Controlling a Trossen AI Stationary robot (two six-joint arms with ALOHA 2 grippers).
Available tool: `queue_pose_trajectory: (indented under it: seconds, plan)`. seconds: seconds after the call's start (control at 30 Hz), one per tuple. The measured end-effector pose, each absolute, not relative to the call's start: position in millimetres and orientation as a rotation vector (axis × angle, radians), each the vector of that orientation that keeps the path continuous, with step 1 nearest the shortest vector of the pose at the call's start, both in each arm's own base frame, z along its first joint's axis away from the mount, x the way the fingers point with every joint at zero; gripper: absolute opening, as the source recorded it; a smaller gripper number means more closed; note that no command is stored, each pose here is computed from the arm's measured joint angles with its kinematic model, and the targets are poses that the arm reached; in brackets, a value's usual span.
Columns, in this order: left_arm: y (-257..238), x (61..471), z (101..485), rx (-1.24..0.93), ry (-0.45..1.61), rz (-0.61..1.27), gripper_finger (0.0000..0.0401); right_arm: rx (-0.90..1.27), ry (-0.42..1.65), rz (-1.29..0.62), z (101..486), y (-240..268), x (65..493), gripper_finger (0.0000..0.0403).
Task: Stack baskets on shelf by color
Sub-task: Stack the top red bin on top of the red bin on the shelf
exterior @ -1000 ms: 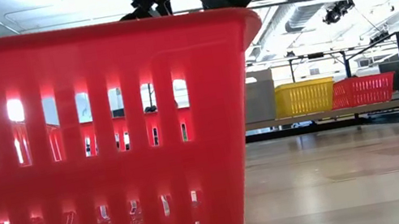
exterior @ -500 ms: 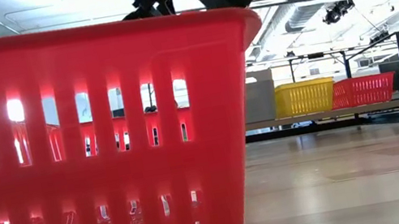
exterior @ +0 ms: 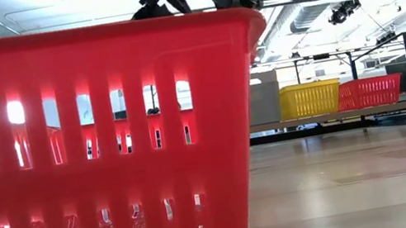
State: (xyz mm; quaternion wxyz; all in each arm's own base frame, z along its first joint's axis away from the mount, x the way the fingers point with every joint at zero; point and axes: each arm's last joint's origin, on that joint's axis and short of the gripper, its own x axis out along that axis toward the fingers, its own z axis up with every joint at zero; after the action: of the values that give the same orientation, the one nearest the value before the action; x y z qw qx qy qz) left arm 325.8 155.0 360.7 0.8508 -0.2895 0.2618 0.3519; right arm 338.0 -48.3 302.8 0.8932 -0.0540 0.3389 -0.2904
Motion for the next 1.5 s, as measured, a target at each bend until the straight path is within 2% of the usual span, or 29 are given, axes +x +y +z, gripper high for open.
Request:
queue_pose_trajectory:
  seconds: [0.37,0.8,1.13,1.5]
  plan:
    - [173,316,365,-0.495,0.570,0.678,0.0118,-0.099,0.770,-0.611,299,-25,330,0.0001]
    - [185,309,364,-0.391,0.615,0.628,0.0117,-0.083,0.888,-0.668,317,-18,285,0.0000]
    - [189,307,365,-0.391,0.600,0.640,0.0117,-0.156,0.989,-0.598,329,-28,225,0.0000]
    - [192,306,366,-0.391,0.592,0.650,0.0117,-0.239,0.937,-0.517,325,-39,147,0.0000]
